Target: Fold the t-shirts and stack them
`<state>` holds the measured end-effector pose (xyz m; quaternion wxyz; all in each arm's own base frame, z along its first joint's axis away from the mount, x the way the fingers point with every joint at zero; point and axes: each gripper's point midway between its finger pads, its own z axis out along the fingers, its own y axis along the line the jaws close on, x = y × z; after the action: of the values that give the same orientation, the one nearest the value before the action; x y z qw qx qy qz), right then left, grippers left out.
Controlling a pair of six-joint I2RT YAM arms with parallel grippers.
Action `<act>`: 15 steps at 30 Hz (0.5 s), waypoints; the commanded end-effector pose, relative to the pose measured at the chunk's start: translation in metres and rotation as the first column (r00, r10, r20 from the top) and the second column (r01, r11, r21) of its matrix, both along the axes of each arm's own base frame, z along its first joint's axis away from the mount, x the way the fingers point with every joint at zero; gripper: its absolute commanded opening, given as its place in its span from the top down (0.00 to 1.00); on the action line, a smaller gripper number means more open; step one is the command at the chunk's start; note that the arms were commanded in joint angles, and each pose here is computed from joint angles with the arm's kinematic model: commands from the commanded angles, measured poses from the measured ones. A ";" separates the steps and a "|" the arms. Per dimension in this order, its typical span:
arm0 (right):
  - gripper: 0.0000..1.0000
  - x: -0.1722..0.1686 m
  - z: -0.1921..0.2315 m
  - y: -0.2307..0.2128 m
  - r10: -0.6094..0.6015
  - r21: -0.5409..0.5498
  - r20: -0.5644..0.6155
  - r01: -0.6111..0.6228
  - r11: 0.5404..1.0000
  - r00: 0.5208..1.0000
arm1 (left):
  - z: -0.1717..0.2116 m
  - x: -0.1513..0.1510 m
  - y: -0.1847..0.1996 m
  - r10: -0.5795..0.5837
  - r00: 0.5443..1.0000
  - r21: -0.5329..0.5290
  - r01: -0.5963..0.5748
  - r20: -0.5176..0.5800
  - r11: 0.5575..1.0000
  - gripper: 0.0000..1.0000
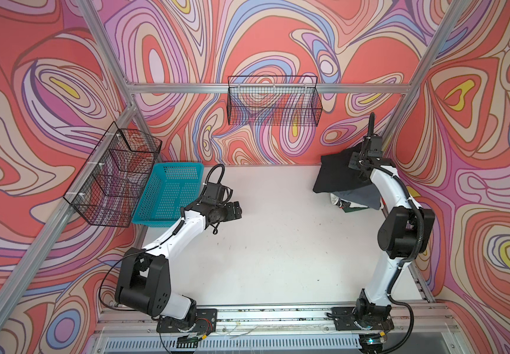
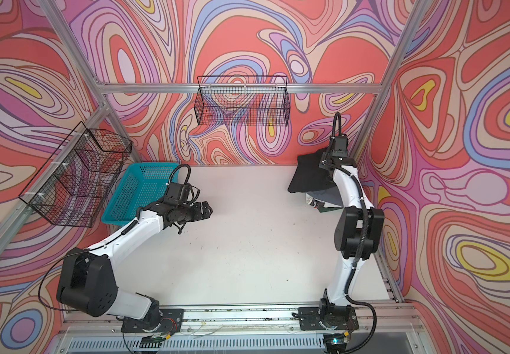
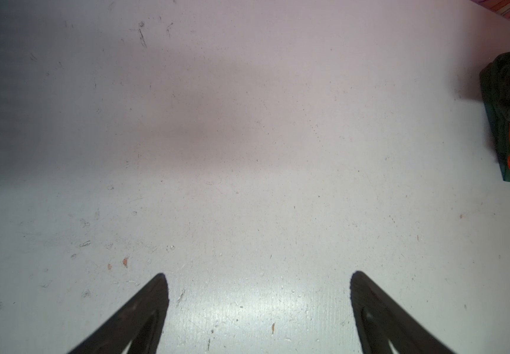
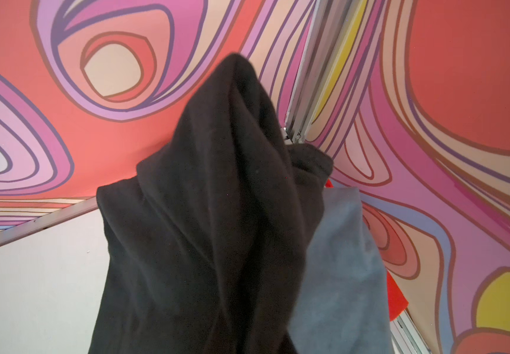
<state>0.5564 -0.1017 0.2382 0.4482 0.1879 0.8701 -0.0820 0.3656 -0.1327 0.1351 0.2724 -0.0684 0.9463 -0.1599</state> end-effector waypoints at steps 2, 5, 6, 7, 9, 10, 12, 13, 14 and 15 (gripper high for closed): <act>1.00 -0.008 0.045 -0.030 -0.109 0.012 0.169 0.108 0.994 0.980 | -0.006 0.000 -0.002 0.005 1.000 -0.015 -0.006 -0.014 1.000 0.08; 1.00 -0.011 0.035 -0.039 -0.127 0.046 0.164 0.121 0.992 0.978 | -0.011 0.001 -0.006 -0.001 1.000 -0.033 0.000 -0.025 0.999 0.08; 1.00 -0.012 0.032 -0.042 -0.135 0.060 0.162 0.126 0.990 0.977 | -0.012 0.002 -0.007 -0.002 1.000 -0.035 0.001 -0.029 0.999 0.08; 1.00 -0.014 0.030 -0.047 -0.145 0.072 0.163 0.135 0.988 0.976 | -0.013 0.002 -0.008 -0.005 0.999 -0.034 0.004 -0.035 0.999 0.07; 1.00 -0.017 0.027 -0.059 -0.165 0.107 0.166 0.149 0.983 0.972 | -0.014 0.001 -0.009 -0.011 0.999 -0.030 0.010 -0.043 0.999 0.08; 1.00 -0.019 0.025 -0.064 -0.173 0.120 0.167 0.154 0.981 0.971 | -0.014 0.001 -0.008 -0.007 0.999 -0.028 0.006 -0.043 1.000 0.08; 1.00 -0.020 0.021 -0.072 -0.183 0.136 0.166 0.161 0.977 0.969 | -0.013 0.001 -0.007 -0.004 0.999 -0.026 0.004 -0.033 1.000 0.08; 1.00 -0.020 0.021 -0.075 -0.183 0.135 0.166 0.162 0.978 0.969 | -0.012 0.001 -0.006 -0.002 0.999 -0.025 0.001 -0.032 1.000 0.08; 1.00 -0.020 0.020 -0.078 -0.185 0.129 0.164 0.165 0.978 0.969 | -0.012 0.001 -0.006 -0.002 1.000 -0.024 0.001 -0.029 1.000 0.08; 1.00 -0.020 0.019 -0.082 -0.190 0.118 0.160 0.172 0.978 0.969 | -0.012 0.001 -0.006 -0.001 1.000 -0.024 0.001 -0.029 1.000 0.08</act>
<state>0.5362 -0.1655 0.2195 0.4512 0.2810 0.8455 -0.0504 0.3678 -0.1383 0.1244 0.2577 -0.0725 0.9483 -0.1705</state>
